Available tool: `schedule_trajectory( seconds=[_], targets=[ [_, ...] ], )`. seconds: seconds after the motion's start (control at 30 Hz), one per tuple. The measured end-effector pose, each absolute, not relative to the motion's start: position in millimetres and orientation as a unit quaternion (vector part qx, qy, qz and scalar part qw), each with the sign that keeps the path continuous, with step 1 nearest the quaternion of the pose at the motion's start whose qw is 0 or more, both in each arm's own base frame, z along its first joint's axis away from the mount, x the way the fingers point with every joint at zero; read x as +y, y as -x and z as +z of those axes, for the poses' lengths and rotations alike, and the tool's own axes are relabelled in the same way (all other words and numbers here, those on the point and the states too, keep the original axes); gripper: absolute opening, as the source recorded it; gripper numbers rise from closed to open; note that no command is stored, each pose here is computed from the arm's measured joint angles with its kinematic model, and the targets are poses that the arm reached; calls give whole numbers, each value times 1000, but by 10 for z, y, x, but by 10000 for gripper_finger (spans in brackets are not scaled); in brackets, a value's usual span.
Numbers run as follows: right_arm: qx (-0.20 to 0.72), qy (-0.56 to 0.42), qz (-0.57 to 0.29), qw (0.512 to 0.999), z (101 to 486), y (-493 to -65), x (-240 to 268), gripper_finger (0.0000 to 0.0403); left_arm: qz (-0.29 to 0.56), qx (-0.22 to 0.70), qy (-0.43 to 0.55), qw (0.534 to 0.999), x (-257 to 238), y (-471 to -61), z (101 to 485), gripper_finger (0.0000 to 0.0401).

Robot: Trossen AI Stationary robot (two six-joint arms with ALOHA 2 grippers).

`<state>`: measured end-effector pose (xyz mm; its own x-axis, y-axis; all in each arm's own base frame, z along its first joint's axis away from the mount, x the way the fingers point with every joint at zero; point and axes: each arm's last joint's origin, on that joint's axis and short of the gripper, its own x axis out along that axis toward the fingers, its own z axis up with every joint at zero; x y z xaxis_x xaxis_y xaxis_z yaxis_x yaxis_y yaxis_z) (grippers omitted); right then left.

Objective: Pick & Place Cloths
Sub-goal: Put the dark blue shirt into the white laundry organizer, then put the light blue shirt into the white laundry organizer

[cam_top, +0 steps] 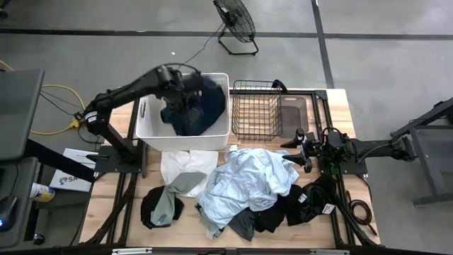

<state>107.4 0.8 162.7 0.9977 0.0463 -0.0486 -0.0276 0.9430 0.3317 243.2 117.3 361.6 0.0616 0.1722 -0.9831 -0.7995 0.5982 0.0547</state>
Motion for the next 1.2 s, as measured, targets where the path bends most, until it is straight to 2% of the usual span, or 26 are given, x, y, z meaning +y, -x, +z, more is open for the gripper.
schedule_trajectory(
  seconds=[0.2, 0.63, 0.77, 1.07, 1.2],
  targets=[
    [28, -168, 19, 985, 1626, -1074, 8, 238, 343, 610, 289, 654, 1176, -2460, 3302, 5],
    [28, -168, 19, 985, 1627, -1074, 9, 238, 342, 587, 287, 675, 1205, -2519, 3287, 47],
    [28, -168, 20, 985, 1627, -1074, 9, 238, 343, 575, 282, 687, 1211, -2527, 3386, 83],
    [28, -168, 19, 985, 1626, -1074, 9, 238, 332, 523, 270, 737, 1208, -2520, 3815, 199],
    [28, -168, 19, 985, 1626, -1074, 9, 238, 306, 500, 274, 762, 1188, -2507, 3999, 224]
  ],
)
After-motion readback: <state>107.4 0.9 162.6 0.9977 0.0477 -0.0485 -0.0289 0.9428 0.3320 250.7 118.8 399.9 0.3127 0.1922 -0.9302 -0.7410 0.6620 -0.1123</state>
